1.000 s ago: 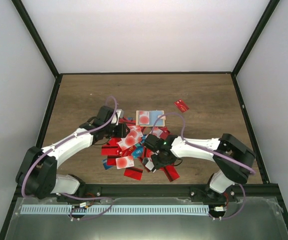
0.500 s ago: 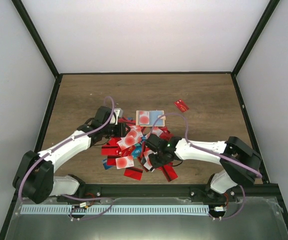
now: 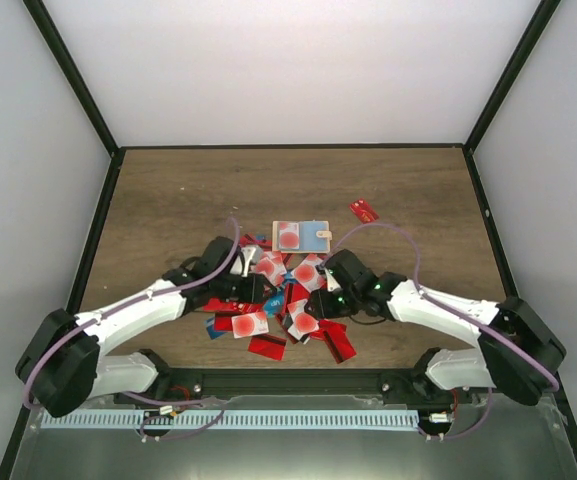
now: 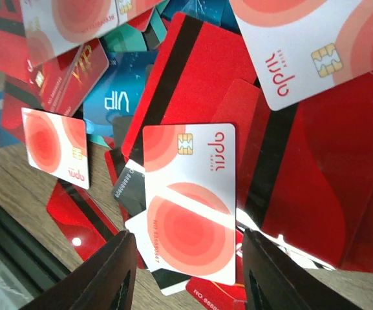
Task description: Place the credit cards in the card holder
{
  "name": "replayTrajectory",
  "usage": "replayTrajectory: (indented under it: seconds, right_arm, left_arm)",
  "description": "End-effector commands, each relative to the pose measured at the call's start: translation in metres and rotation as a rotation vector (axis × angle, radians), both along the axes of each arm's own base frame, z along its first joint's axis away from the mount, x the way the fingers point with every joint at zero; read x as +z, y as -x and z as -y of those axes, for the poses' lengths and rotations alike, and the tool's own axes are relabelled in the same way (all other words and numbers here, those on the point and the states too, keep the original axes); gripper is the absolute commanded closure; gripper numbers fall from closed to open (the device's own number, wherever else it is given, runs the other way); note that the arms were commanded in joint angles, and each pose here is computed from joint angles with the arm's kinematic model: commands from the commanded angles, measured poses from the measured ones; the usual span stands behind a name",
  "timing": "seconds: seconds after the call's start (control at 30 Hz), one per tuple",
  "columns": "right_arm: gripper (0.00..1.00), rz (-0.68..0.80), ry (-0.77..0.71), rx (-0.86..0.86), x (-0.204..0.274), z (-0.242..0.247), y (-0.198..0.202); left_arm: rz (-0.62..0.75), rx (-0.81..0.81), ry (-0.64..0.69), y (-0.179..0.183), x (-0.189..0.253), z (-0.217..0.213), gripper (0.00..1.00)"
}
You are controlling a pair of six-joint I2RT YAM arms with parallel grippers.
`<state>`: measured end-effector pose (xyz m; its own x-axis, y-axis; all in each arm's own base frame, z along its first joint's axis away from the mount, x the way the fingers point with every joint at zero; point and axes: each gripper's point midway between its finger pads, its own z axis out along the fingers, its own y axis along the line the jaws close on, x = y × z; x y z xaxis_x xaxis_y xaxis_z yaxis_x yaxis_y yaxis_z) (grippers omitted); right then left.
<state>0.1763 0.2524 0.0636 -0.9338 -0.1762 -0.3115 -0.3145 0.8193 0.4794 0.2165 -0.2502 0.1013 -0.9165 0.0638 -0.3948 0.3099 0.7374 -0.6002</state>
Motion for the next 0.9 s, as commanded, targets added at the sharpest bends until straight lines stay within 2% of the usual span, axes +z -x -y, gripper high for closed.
replayTrajectory:
  seconds: [0.0, 0.17, 0.43, 0.87]
  right_arm:
    - [0.53, -0.042, -0.130, 0.047, 0.004, -0.010, 0.003]
    - [0.54, -0.103, -0.143, 0.044, -0.018, -0.007, 0.010]
    - [0.61, -0.128, -0.142, 0.026, -0.034, 0.001, 0.014]
    - [0.68, -0.166, -0.151, 0.031, -0.049, 0.003, 0.020]
  left_arm:
    - [-0.075, -0.033, 0.055, 0.025, -0.008, 0.013, 0.57]
    - [-0.159, -0.065, 0.062, 0.038, -0.026, 0.025, 0.57]
    - [-0.288, -0.054, 0.200, 0.057, -0.044, 0.050, 0.57]
    - [-0.318, 0.015, 0.211, 0.058, -0.060, 0.056, 0.59]
